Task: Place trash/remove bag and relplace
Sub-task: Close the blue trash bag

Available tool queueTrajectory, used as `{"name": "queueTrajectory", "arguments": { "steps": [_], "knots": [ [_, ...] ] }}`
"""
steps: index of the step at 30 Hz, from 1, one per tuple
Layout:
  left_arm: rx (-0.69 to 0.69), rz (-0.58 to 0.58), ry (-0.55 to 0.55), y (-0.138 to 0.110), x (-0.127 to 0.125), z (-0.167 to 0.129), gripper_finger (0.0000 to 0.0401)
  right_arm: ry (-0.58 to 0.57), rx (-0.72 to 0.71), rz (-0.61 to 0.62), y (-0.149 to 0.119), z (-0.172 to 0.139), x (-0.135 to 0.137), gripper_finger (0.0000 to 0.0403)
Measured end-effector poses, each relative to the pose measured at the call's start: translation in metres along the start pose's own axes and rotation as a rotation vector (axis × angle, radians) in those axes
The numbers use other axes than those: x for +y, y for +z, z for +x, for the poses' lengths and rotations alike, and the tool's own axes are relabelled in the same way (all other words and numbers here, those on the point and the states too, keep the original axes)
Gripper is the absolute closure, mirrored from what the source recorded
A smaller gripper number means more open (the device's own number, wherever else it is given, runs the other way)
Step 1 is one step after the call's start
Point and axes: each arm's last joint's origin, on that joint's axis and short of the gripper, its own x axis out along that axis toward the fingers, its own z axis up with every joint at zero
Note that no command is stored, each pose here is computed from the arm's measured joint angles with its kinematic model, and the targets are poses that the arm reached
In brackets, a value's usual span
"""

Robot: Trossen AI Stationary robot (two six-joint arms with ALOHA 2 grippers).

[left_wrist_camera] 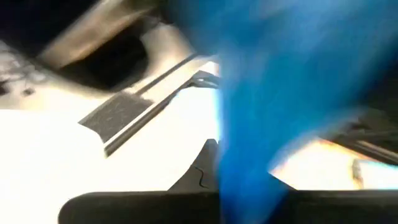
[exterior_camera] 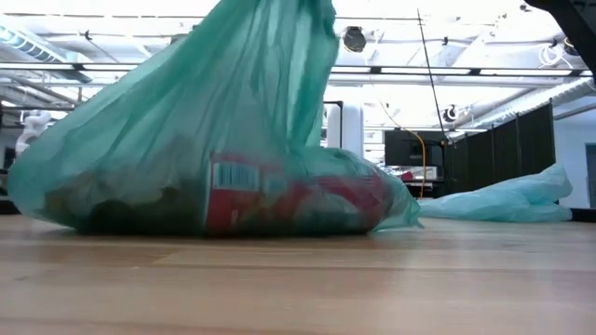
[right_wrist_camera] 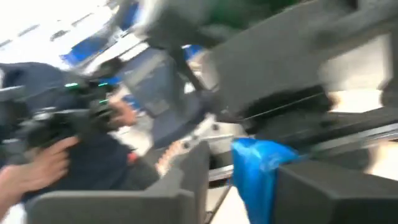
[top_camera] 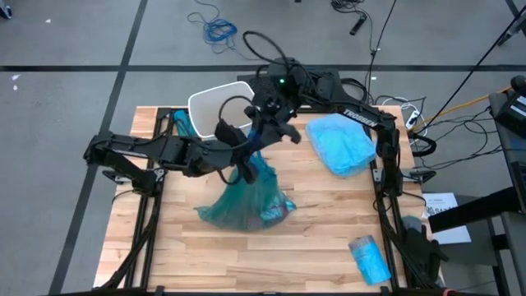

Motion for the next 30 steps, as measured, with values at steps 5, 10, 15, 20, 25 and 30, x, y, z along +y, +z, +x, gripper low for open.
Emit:
{"name": "queueTrajectory", "arguments": {
  "steps": [5, 10, 15, 20, 25, 30],
  "knots": [
    [0.021, -0.016, 0.033, 0.001, 0.011, -0.015, 0.0400, 0.084, 0.010, 0.064, 0.001, -0.018, -0.001, 0.0255],
    [0.039, -0.020, 0.049, -0.001, 0.016, -0.019, 0.0400, 0.038, 0.005, 0.094, -0.001, -0.033, -0.003, 0.0179],
    [0.043, -0.036, 0.043, -0.001, 0.017, -0.023, 0.0400, -0.111, 0.036, 0.161, -0.014, -0.054, -0.013, 0.0143],
    [0.052, -0.059, 0.033, -0.002, 0.016, -0.024, 0.0401, -0.293, 0.067, 0.173, -0.024, -0.073, -0.024, 0.0134],
    [0.133, -0.094, 0.011, -0.012, 0.016, -0.039, 0.0401, -0.344, 0.037, 0.196, -0.024, -0.096, -0.031, 0.0133],
    [0.164, -0.169, -0.002, -0.018, 0.023, -0.074, 0.0401, -0.349, 0.023, 0.203, -0.025, -0.108, -0.034, 0.0133]
  ]
}}
